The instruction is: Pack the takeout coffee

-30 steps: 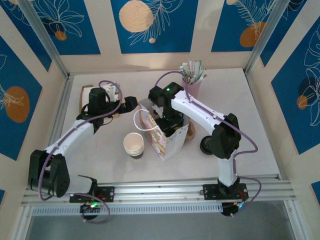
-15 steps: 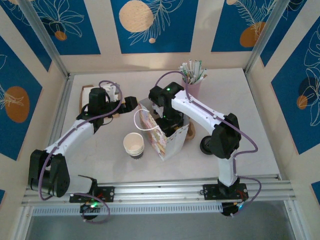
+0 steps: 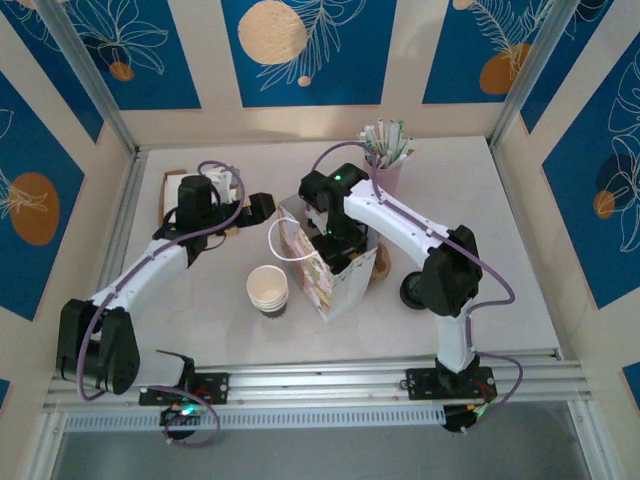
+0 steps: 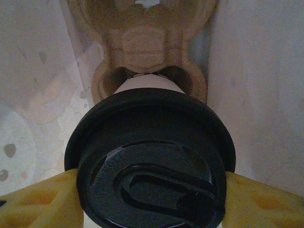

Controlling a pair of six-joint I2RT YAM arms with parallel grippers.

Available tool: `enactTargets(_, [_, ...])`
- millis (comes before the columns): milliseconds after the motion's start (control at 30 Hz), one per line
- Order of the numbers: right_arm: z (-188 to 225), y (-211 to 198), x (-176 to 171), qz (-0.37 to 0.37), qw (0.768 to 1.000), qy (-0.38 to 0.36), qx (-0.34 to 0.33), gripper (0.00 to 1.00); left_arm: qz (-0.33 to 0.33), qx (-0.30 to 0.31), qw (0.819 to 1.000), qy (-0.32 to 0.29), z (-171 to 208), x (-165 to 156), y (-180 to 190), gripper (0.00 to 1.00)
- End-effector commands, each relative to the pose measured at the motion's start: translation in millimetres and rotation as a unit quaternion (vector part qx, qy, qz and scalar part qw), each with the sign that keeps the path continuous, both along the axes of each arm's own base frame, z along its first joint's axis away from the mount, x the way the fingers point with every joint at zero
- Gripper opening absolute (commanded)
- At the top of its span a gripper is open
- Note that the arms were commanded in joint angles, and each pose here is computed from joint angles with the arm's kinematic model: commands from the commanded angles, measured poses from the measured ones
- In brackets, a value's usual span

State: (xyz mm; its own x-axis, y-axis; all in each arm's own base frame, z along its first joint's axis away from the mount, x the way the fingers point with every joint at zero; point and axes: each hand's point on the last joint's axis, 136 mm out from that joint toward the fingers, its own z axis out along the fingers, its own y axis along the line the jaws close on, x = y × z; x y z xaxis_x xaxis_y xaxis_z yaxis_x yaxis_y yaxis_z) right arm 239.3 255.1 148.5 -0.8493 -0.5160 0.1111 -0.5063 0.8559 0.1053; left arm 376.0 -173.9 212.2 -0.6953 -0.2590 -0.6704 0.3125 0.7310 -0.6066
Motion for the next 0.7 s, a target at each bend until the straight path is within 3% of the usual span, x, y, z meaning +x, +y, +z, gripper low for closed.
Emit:
enactTargets(0, [-25.7, -1.1, -6.6, 0.004, 0.999, 0.04, -0.021, 0.6, -0.001, 0.0, 1.0, -0.02, 9.2, 5.7, 0.9, 1.0])
enactTargets(667, [-20.8, -2.4, -5.8, 0.003, 0.999, 0.034, -0.024, 0.72, -0.001, 0.0, 1.0, -0.018, 7.0, 5.2, 1.1, 1.0])
